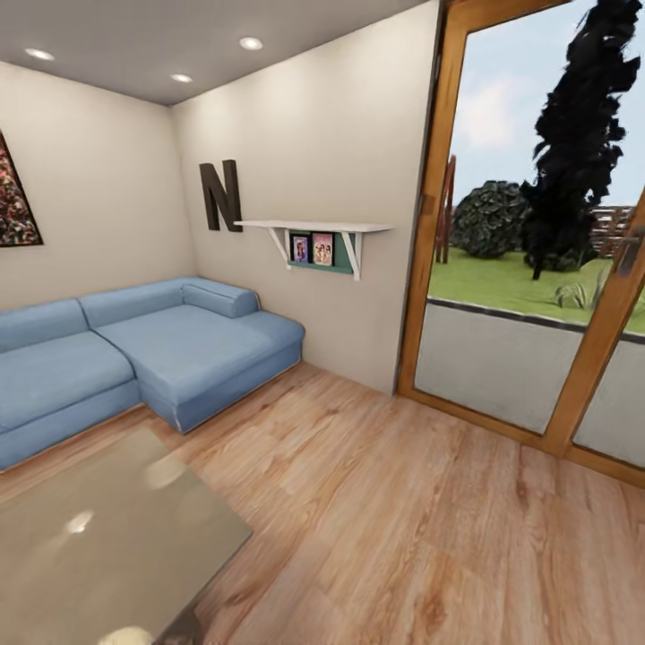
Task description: Place each of the two pumpkins and all three candles from the living room inside a cabinet in the living room (use any cabinet), then make sure every cabinet is closed, and position the cauldron so it is next to a table in the living room.
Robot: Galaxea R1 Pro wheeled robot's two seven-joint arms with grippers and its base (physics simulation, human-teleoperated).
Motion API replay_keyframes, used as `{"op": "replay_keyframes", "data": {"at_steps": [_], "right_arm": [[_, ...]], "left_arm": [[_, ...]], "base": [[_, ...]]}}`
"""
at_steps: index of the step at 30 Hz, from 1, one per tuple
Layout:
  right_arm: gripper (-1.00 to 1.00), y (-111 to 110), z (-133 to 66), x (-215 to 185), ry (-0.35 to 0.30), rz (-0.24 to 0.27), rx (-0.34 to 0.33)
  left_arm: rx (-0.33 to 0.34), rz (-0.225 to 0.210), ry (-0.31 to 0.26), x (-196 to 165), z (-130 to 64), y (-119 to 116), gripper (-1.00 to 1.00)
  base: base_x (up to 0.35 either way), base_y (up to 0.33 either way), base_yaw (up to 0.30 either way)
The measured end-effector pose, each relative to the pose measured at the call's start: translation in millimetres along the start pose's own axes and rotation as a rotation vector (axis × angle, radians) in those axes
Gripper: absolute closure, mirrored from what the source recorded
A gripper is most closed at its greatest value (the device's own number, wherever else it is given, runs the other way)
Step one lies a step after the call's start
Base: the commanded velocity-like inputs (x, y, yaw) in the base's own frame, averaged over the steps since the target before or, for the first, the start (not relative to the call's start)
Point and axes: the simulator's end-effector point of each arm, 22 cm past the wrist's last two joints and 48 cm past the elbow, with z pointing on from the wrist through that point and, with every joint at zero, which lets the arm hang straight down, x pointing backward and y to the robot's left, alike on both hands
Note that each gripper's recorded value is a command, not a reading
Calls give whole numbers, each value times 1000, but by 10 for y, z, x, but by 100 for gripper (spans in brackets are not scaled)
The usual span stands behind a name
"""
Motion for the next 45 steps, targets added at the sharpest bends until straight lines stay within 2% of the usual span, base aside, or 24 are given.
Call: {"op": "replay_keyframes", "data": {"at_steps": [24,38,45], "right_arm": [[-100,-1,1,0,1,0,0],[-100,-4,1,1,1,-1,0],[-100,-9,0,5,1,-3,1]], "left_arm": [[-9,-3,2,5,1,45,-100],[-5,-2,2,6,1,20,-100],[-4,-2,1,6,0,15,-100]], "base": [[-192,0,268],[-307,0,24],[-94,0,0]]}}
